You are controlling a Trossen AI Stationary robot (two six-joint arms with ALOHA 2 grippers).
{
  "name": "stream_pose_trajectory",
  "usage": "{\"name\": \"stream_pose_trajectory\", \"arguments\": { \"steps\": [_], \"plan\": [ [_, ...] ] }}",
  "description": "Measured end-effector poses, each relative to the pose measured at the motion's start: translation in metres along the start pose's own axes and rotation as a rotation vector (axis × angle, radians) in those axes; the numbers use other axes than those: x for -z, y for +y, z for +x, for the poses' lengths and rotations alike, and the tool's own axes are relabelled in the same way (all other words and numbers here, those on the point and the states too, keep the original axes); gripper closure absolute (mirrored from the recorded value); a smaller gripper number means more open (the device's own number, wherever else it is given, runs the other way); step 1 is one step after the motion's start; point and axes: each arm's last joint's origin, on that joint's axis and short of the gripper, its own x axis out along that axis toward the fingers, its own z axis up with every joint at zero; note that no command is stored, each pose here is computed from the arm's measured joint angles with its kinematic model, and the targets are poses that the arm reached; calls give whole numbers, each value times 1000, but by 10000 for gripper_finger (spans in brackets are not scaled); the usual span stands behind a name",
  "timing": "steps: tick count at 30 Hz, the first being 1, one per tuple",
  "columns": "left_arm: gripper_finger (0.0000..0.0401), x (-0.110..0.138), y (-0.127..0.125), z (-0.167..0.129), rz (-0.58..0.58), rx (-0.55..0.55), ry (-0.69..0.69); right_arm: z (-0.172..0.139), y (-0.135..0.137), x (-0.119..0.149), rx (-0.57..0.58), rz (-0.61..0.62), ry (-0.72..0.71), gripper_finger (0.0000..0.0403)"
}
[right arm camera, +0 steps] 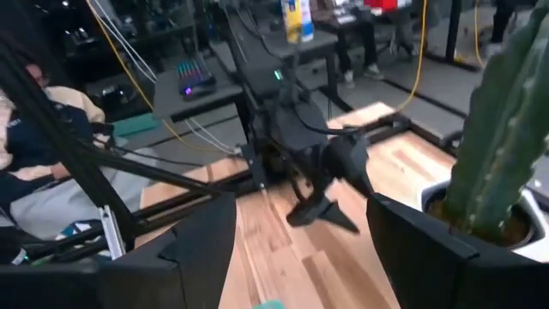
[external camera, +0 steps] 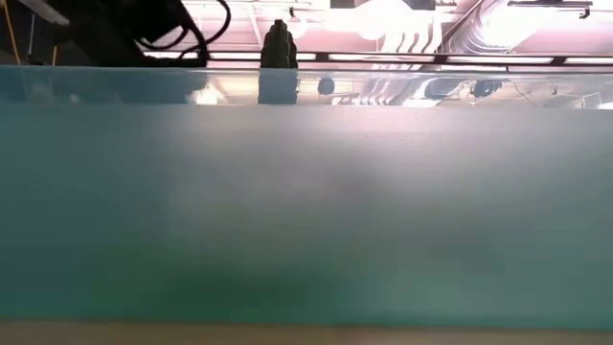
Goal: Pick and place pill bottles into a basket
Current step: Put the white pill bottle into the green bin
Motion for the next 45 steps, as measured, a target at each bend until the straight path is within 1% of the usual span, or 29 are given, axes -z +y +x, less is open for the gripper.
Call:
{"name": "stream_pose_trajectory", "arguments": {
  "steps": [2,5,10,12,15,19,26,34,41,45],
  "plan": [
    [64,2,4,6,-15,65,-30,-7,-1,-5,-12,-13,-14,150],
    [65,6,14,10,-48,95,-71,-13,0,-8,-22,-26,-20,150],
    [65,13,30,12,-71,63,-79,-15,1,-5,-38,-42,5,150],
    [65,11,33,11,-56,55,-105,-15,0,-4,-46,-43,21,150],
    [65,11,40,12,-17,27,-104,-15,0,-4,-53,-43,26,150],
    [65,7,48,14,3,10,-122,-15,1,-3,-78,-43,38,150],
    [65,1,61,17,14,46,-143,-15,2,-2,-113,-47,61,150],
    [65,1,69,19,35,114,-135,-15,2,-2,-119,-54,64,150],
    [65,3,69,26,98,84,-109,-15,2,-2,-127,-55,68,150],
    [65,2,68,31,104,87,-112,-15,2,-2,-137,-55,72,150]
  ]
}}
